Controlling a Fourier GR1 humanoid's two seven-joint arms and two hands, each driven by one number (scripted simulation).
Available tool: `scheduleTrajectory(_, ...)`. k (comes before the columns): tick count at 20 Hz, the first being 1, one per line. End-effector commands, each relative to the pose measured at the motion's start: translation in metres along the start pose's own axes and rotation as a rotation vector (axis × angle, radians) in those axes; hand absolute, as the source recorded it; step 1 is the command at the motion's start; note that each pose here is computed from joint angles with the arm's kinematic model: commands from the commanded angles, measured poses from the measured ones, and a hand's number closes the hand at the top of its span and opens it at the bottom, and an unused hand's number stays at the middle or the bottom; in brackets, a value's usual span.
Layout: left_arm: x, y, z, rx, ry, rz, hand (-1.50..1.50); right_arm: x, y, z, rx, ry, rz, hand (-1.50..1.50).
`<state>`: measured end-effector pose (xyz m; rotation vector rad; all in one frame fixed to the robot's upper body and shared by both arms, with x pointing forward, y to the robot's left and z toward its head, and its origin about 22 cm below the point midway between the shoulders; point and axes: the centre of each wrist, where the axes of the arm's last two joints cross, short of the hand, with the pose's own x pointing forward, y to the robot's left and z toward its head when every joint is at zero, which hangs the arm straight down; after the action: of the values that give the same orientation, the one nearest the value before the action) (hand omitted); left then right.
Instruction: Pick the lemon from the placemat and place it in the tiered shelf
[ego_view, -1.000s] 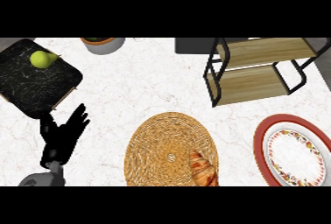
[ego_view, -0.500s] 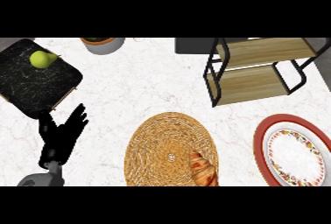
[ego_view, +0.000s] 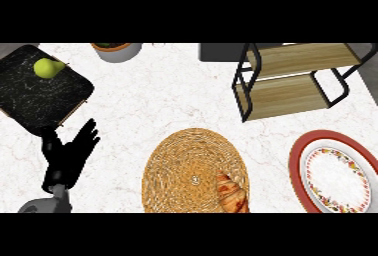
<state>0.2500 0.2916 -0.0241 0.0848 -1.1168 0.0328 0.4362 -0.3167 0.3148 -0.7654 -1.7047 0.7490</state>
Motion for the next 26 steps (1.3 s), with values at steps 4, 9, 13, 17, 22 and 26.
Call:
scheduleTrajectory(4,-0.011,-0.02,0.006,0.017,0.003,0.009,0.0,0.004,0.0,-0.007,-0.095,0.073,-0.273,-1.5)
scheduleTrajectory(9,-0.009,0.009,0.005,0.001,-0.005,0.0,0.0,-0.006,-0.017,-0.005,-0.122,0.083,-0.471,-1.5)
scheduleTrajectory(13,-0.002,0.0,-0.008,0.012,0.0,0.012,0.0,-0.001,-0.03,-0.007,-0.146,0.095,-0.621,-1.5)
scheduleTrajectory(17,-0.008,0.011,-0.004,0.0,0.007,-0.016,0.0,-0.013,-0.053,0.002,-0.276,0.136,-0.687,-1.5)
scheduleTrajectory(22,0.006,-0.001,-0.002,-0.01,0.001,-0.002,0.0,-0.031,-0.084,0.017,-0.466,0.214,-0.607,-1.5)
scheduleTrajectory(26,-0.009,-0.002,-0.003,-0.021,-0.004,0.002,0.0,-0.063,-0.101,0.038,-0.562,0.296,-0.678,-1.5)
